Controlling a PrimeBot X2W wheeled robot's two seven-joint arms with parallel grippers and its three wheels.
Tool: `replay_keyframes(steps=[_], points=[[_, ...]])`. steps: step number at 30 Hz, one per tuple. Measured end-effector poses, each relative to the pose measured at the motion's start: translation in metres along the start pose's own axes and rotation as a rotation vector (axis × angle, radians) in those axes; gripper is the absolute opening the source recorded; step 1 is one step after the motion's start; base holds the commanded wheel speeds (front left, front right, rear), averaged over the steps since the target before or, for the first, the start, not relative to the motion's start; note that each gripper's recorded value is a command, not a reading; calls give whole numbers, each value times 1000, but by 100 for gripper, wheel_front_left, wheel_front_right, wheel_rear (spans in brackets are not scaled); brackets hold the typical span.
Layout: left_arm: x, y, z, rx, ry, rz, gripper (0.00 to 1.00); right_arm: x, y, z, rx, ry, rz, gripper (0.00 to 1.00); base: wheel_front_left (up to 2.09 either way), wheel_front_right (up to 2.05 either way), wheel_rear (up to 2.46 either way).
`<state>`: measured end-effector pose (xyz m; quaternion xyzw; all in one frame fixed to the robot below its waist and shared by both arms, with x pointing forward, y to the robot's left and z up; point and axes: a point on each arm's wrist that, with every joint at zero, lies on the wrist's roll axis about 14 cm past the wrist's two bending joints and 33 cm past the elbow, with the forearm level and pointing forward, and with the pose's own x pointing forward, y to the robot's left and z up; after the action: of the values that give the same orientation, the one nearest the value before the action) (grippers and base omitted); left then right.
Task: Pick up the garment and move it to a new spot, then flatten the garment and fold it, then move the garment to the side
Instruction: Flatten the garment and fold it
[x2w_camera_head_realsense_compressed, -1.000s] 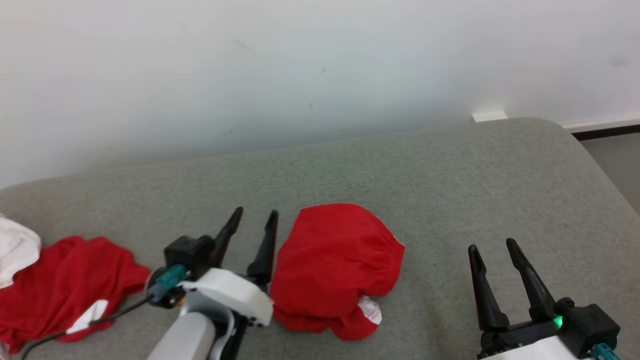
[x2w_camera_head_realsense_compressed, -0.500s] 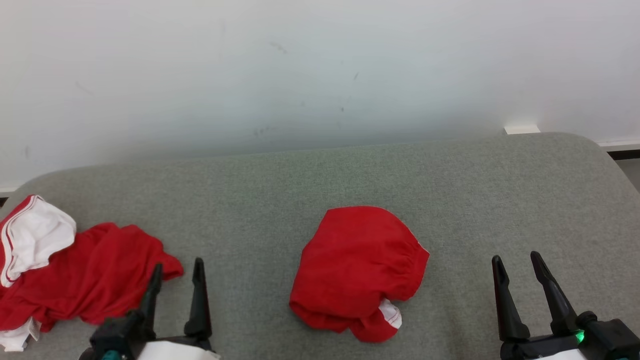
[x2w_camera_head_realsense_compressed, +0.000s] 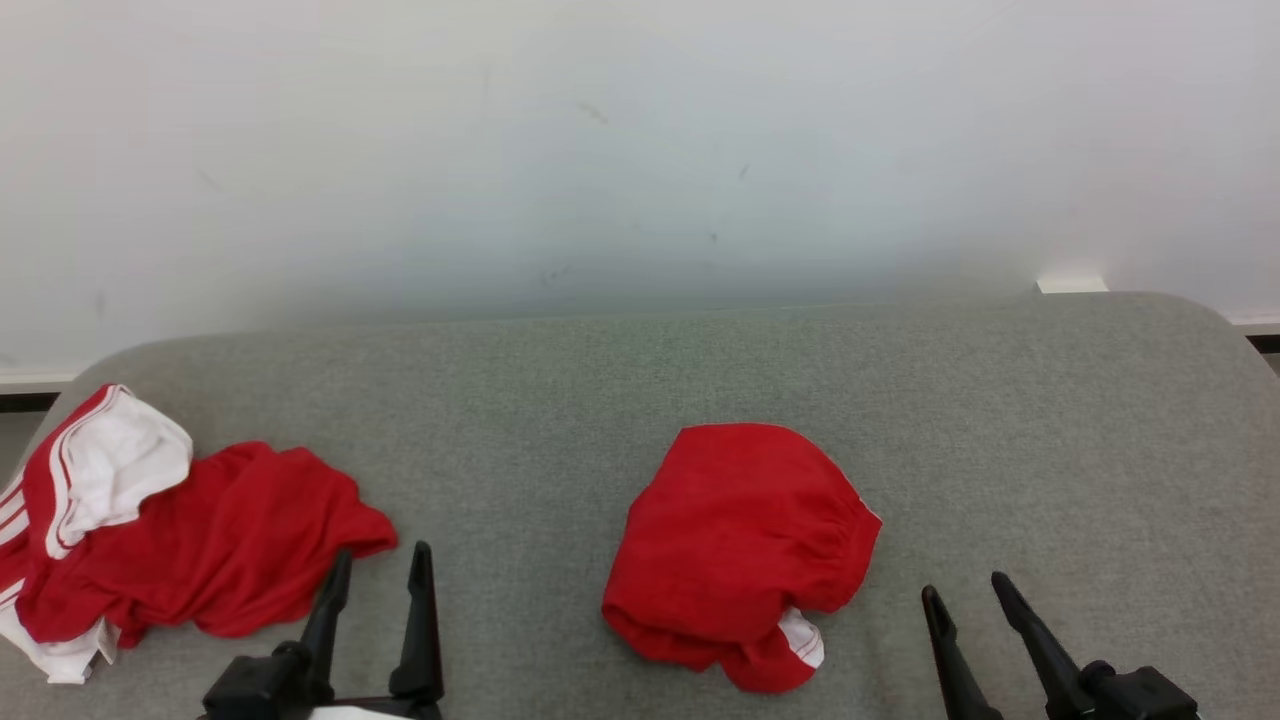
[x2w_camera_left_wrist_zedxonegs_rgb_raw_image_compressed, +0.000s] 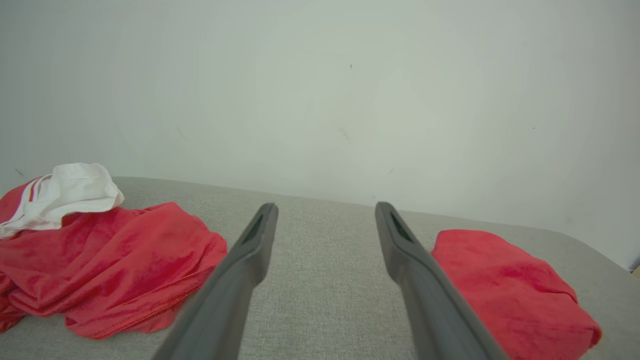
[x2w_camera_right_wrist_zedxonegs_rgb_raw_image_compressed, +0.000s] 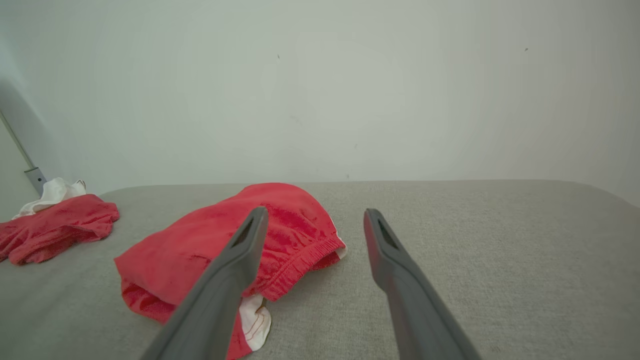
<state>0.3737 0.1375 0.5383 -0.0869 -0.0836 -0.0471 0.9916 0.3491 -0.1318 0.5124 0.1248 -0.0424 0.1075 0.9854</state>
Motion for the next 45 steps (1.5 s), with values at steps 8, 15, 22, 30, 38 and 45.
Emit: replay_keyframes(steps=[8,15,22,30,38,45], points=[[-6,12,0,-2,1,31,100,13,19,-64,85,302,77,100,0,0,0],[-18,39,6,13,-10,119,100,26,34,-105,137,488,128,100,0,0,0],[-36,69,6,29,-2,218,100,47,43,-120,127,501,165,100,0,0,0],[-43,78,7,33,-1,249,100,70,42,-93,123,360,184,0,0,0,0],[-39,67,6,16,0,217,100,95,58,-32,37,173,291,0,0,0,0],[-49,75,4,-1,9,260,100,114,123,-18,-41,131,495,0,0,0,0]])
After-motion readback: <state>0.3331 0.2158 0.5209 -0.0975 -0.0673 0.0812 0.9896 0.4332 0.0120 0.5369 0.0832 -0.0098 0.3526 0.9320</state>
